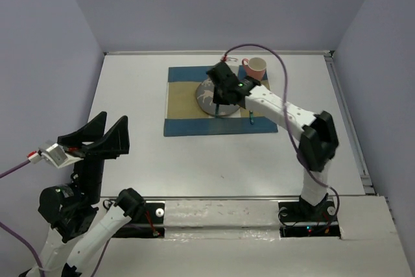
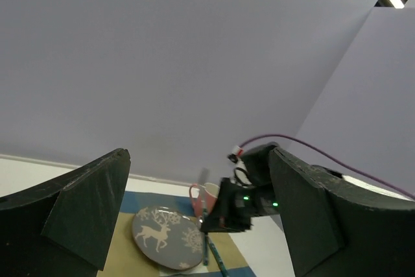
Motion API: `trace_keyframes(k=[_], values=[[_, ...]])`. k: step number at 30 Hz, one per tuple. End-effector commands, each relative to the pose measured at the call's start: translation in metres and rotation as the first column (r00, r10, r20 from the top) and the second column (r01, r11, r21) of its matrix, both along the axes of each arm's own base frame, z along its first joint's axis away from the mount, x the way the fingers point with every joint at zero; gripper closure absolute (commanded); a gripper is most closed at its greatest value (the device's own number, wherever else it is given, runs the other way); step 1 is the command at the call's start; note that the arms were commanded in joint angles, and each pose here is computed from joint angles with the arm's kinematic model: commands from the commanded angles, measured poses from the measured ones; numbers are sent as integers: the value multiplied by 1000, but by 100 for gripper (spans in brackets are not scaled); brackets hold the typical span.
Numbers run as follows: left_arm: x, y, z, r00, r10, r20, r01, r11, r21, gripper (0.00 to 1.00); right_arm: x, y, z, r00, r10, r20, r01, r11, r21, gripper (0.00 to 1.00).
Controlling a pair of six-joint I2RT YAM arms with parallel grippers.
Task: Set the dinner table for one person
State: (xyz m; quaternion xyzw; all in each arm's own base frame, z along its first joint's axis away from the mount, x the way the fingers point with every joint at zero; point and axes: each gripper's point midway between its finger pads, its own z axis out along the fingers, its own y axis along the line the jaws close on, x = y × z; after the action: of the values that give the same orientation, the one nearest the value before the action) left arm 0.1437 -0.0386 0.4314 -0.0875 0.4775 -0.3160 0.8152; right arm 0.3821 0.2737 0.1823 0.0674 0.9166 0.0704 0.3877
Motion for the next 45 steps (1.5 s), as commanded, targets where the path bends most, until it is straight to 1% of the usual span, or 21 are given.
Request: trace_keyframes(k=[1,2,3,4,5,6,9,10,13,21,25,30,41,45], values=[[16,-4,-3,998,48,-32,-47,998,29,1,42,75,-3,979,199,49,-199,980,-10,100],[19,-5,-5,998,53,-42,-52,998,41,1,50,90,-32,971,241,4,-241,970,-25,100],[22,-7,-6,997,57,-52,-54,997,49,1,56,100,-34,967,255,8,-255,967,-12,100],[24,-8,-7,997,58,-57,-55,997,52,1,66,114,-17,962,269,49,-270,962,24,100],[25,-9,-9,996,62,-63,-58,997,58,1,66,126,-20,954,298,39,-300,952,61,100],[28,-11,-10,995,64,-70,-60,996,66,1,68,134,-37,950,313,14,-313,947,73,100],[31,-13,-11,995,66,-75,-60,996,73,1,71,154,-40,938,347,11,-345,929,134,100],[33,-13,-12,994,71,-79,-65,995,78,1,71,157,-54,936,353,-10,-348,928,136,100],[36,-14,-13,994,78,-83,-70,994,86,1,70,165,-66,932,362,-31,-352,921,166,100],[40,-17,-16,993,77,-92,-68,993,95,1,64,175,-80,928,368,-60,-345,909,232,100],[39,-17,-15,993,77,-91,-69,993,94,1,58,170,-93,931,352,-96,-323,917,234,100],[39,-18,-15,993,71,-90,-63,994,94,1,56,171,-97,933,344,-109,-309,918,250,100],[40,-19,-16,994,68,-91,-59,994,97,1,58,172,-113,934,333,-131,-295,924,243,100],[41,-20,-17,993,68,-96,-59,993,100,1,58,172,-118,933,333,-136,-296,925,238,96]])
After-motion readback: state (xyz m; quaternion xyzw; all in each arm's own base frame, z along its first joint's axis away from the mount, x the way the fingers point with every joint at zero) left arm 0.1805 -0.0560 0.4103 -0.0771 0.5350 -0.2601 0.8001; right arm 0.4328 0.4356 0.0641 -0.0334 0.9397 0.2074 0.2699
